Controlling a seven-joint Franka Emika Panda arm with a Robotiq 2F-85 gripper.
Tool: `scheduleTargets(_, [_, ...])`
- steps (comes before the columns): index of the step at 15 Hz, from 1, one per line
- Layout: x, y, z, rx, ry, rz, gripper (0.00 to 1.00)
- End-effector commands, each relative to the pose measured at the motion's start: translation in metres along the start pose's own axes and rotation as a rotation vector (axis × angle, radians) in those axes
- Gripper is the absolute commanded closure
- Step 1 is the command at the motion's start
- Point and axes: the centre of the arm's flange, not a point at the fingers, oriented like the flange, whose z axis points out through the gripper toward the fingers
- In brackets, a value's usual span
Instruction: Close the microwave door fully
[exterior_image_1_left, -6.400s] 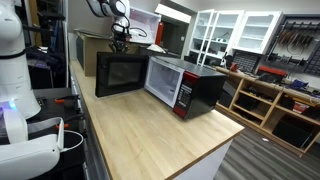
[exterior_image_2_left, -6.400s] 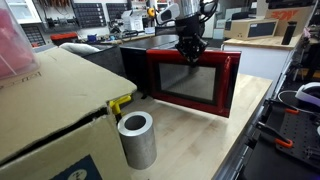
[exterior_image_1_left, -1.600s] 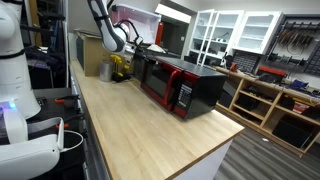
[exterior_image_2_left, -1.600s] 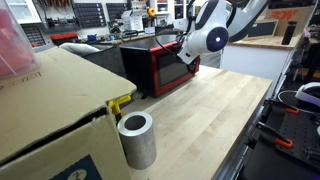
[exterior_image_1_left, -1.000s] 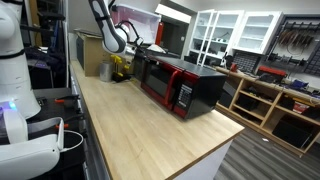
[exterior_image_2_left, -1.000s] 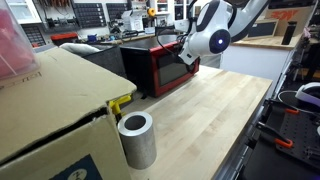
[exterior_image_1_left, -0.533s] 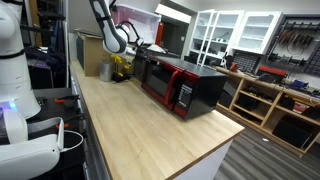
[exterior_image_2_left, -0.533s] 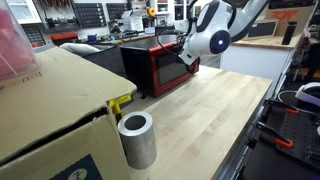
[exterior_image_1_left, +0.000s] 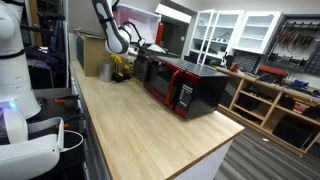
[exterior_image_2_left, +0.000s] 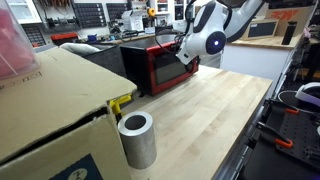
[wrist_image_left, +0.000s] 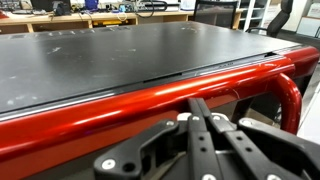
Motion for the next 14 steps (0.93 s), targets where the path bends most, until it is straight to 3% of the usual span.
scheduleTargets(1, [-0.014, -0.013, 0.035, 0.047, -0.017, 0.055, 1.00])
scheduleTargets(7, [-0.005, -0.047, 0.013, 0.147, 0.077, 0.091, 1.00])
scheduleTargets(10, [0.002, -0.091, 0.025, 0.257, 0.098, 0.109, 1.00])
scheduleTargets(14, [0.009, -0.125, 0.044, 0.330, 0.096, 0.134, 1.00])
